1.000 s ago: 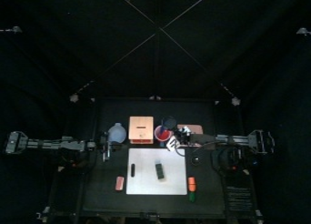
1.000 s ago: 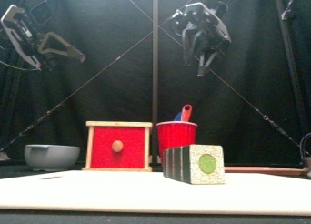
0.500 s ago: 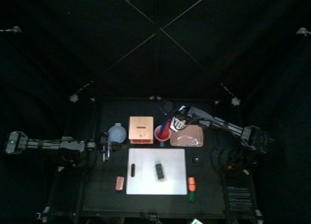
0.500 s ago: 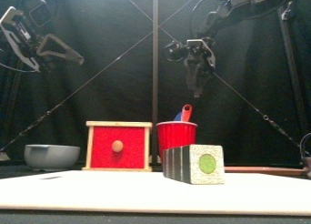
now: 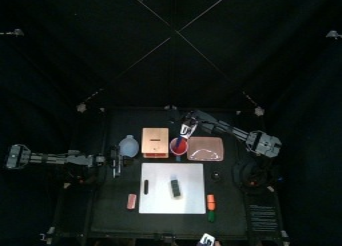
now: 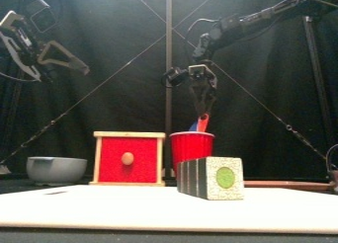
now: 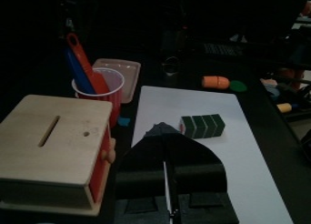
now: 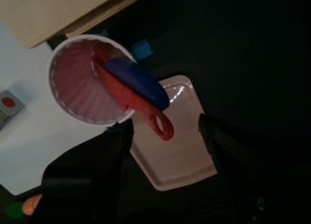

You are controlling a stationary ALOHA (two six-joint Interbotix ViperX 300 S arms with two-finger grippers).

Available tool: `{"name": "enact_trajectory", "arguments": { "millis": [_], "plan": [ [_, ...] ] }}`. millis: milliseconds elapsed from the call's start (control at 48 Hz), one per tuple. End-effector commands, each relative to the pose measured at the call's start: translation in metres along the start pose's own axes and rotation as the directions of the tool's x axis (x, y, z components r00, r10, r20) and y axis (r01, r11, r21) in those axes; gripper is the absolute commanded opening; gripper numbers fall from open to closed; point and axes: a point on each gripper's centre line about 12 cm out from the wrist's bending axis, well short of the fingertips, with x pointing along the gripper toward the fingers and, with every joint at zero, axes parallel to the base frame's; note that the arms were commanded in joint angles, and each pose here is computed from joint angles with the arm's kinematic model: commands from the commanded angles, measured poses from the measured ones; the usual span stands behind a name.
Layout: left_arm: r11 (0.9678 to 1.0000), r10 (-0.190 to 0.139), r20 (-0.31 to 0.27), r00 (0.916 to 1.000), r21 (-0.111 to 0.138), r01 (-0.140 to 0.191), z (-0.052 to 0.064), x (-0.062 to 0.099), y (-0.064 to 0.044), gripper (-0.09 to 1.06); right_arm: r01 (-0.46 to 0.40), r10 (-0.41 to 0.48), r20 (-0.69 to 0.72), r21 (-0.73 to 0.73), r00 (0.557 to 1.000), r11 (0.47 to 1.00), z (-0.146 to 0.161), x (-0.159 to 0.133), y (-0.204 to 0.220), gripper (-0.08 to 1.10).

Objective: Place sushi on board then cut the sushi with the knife then place the pieces on the plate
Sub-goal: Pick knife at handle with right hand

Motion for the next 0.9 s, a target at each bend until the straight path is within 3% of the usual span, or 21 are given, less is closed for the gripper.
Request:
{"name": "enact_trajectory", "arguments": {
  "millis": [21,292,896],
  "plan": [
    [0.9997,0.012,0.014,0.9998,-0.019,-0.012,0.005,0.001,0.002,-0.01,0.001,-0.001,0.012,-0.001,1.0,1.0,0.006,-0.018,0.0,0.91],
    [0.999,0.018,0.011,0.9998,-0.04,-0.018,0.003,0.001,0.003,-0.01,0.002,-0.003,-0.054,-0.027,0.999,1.0,0.009,-0.011,0.009,0.91],
    [0.9988,0.028,0.005,0.9996,-0.041,-0.028,0.001,0.001,0.005,-0.01,-0.011,0.004,-0.124,-0.061,0.992,0.998,0.009,0.007,0.026,0.91]
  ]
}}
